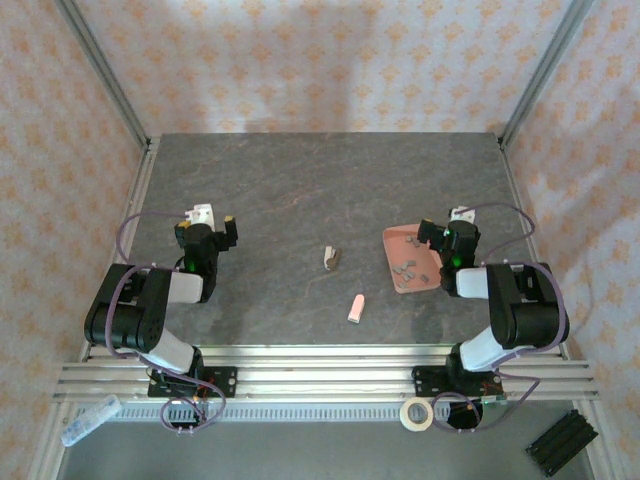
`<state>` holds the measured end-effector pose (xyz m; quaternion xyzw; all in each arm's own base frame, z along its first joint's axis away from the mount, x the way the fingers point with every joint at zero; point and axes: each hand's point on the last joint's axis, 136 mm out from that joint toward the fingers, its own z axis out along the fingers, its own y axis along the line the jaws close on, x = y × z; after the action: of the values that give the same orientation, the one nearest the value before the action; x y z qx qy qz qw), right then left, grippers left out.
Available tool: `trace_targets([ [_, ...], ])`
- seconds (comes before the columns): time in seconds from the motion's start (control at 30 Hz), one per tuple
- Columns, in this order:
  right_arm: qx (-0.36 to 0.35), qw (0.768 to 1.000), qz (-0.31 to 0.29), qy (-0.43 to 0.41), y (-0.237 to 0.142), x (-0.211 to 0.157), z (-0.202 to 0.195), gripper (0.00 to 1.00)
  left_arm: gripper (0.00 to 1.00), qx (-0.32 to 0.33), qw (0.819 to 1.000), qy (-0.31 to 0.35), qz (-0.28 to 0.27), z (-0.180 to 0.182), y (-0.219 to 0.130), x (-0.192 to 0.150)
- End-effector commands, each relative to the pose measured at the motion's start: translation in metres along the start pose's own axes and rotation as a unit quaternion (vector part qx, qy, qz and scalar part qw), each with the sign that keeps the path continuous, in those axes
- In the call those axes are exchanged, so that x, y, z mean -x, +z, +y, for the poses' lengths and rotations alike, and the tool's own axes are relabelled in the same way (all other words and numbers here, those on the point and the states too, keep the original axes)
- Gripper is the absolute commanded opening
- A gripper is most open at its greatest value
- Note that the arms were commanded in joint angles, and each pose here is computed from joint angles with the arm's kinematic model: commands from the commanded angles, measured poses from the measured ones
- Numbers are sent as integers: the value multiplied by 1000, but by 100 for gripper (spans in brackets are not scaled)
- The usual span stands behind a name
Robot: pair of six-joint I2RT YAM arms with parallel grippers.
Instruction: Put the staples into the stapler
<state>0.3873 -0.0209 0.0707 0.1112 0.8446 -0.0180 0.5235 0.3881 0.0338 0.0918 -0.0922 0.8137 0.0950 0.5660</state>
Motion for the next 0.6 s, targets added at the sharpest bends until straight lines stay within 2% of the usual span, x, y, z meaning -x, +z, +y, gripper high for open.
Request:
trace_targets([
  [0.0, 1, 1000, -29, -1, 0, 20, 0, 99, 100, -6, 1000, 7, -7, -4, 1, 7],
  [0.57, 1, 1000, -29, -1, 0, 20, 1, 99, 100, -7, 1000, 6, -6, -5, 1, 7],
])
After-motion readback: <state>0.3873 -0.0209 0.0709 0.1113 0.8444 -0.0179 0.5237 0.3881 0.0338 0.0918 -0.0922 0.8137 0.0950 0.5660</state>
